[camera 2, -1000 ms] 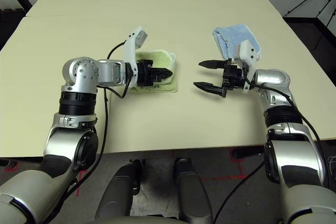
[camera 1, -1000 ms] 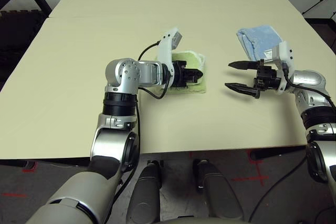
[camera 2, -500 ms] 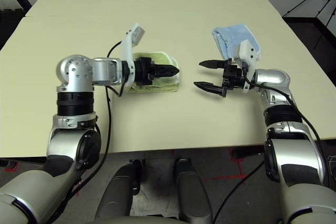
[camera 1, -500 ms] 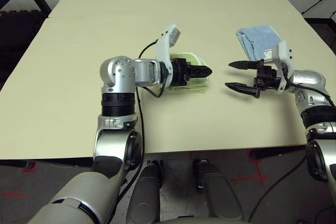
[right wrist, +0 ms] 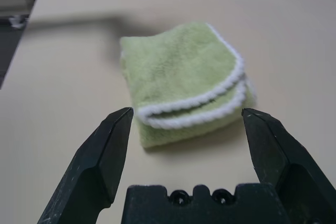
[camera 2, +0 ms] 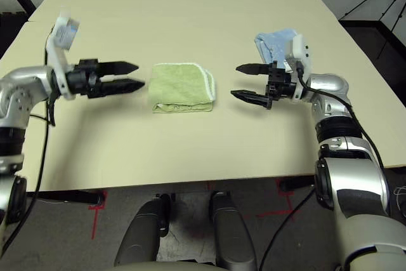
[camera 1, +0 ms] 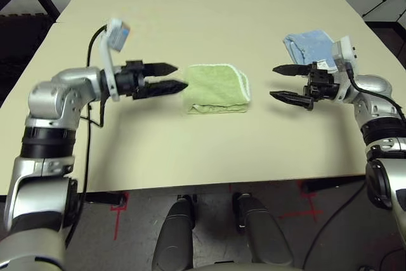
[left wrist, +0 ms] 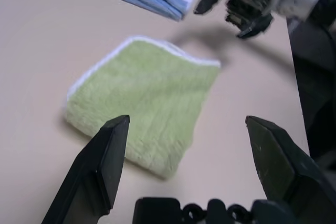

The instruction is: Fold the towel and set it aside.

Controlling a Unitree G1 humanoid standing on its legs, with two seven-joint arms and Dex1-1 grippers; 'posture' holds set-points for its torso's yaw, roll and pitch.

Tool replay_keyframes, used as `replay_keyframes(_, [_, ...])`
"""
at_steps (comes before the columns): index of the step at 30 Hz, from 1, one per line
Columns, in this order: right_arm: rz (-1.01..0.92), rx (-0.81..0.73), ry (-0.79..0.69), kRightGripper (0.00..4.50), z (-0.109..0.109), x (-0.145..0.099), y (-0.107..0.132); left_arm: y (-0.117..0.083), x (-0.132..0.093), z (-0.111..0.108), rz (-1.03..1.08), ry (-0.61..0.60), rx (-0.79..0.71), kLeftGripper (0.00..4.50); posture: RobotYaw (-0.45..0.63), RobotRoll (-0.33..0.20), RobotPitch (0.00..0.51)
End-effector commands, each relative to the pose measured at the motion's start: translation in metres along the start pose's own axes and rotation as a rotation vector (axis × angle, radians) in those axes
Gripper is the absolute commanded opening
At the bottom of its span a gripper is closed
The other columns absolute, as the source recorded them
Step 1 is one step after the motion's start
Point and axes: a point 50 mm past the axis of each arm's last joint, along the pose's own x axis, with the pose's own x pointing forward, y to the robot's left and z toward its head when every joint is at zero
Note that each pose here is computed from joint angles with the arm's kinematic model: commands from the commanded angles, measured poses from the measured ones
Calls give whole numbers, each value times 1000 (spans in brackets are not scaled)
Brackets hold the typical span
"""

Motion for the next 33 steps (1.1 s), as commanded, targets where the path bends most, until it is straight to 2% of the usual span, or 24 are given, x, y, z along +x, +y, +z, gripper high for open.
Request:
replay_keyframes(1, [65,-71,33,4500,1,7,2,-1,-3,-16,-80,50,97,4485,43,0,168])
replay_keyframes(2, [75,-79,33,4500,1,8,2,-1,-2,-17,-99,51,107,4485,42,0,168])
replay_keyframes(6, [124,-93,45,3606,2,11,2,0,1,-20,-153,55,165,4500,40,0,169])
replay_keyframes(15, [138,-96,49,128,1,9,5,2,5,-21,-187,49,189,4500,28,0,166])
replay_keyframes(21, [138,-88,48,57,1,6,6,6,14,-19,-169,12,230,4500,23,0,166])
replay_keyframes(24, [139,-87,47,0,1,7,6,8,15,-20,-179,20,232,3928,19,0,168])
replay_keyframes(33, [125,-77,30,0,2,7,5,15,19,-16,-197,4,256,677,18,0,172])
